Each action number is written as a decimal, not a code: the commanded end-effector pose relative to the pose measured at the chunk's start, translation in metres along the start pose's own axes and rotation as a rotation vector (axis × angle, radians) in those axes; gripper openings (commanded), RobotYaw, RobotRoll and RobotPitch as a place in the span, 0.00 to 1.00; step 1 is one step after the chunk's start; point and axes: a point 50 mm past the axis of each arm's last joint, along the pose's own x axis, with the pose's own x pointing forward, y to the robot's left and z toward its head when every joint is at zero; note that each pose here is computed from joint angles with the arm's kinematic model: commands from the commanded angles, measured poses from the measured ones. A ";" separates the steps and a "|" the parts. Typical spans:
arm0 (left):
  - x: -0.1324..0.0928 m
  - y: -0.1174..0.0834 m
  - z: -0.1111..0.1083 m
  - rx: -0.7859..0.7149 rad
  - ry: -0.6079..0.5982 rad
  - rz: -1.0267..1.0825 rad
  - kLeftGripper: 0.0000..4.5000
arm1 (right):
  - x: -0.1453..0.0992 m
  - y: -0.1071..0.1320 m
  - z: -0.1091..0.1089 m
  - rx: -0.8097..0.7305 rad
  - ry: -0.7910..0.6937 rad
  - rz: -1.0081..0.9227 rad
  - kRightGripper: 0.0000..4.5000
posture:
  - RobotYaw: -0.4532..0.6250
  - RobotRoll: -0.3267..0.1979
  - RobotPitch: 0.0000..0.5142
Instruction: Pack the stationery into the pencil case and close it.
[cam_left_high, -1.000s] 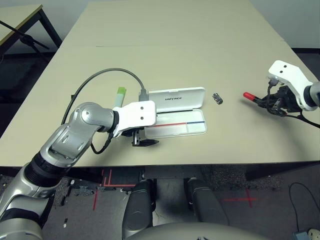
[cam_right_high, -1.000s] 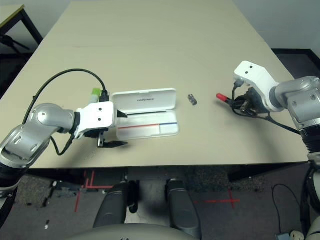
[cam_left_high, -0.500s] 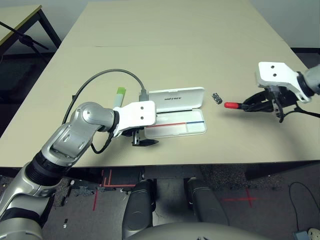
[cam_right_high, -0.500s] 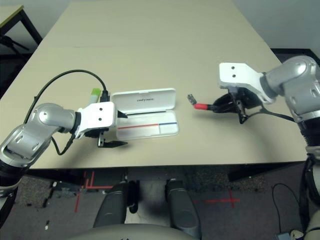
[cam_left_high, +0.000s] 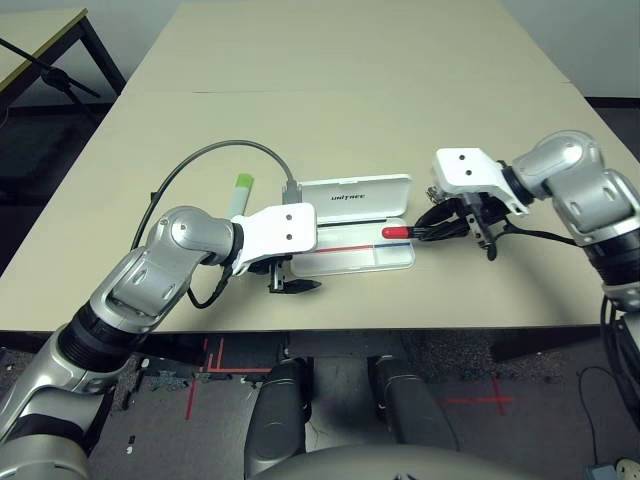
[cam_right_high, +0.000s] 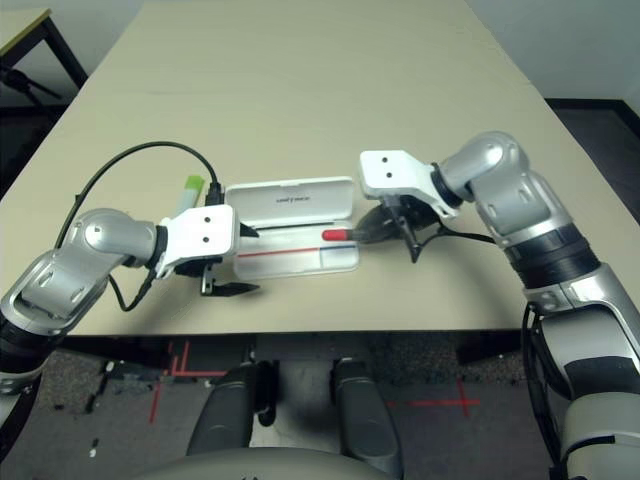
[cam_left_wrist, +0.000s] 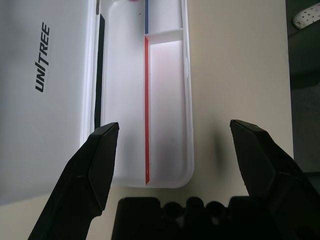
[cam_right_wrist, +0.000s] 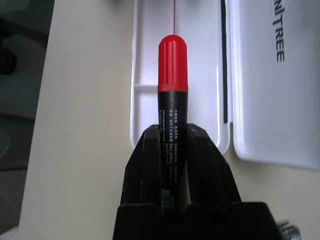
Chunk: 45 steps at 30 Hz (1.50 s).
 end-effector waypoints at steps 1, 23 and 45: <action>-0.001 -0.001 0.002 0.007 0.009 0.015 1.00 | 0.010 -0.004 0.006 -0.018 0.006 -0.005 0.10 | 0.52 0.62 0.23; -0.001 -0.006 0.003 -0.020 0.013 0.036 1.00 | 0.062 -0.013 0.021 -0.089 -0.035 -0.045 0.10 | 0.55 0.62 0.28; -0.005 -0.011 -0.004 -0.053 0.022 0.046 1.00 | -0.028 0.028 0.004 0.199 -0.443 -0.045 1.00 | 0.56 0.62 0.28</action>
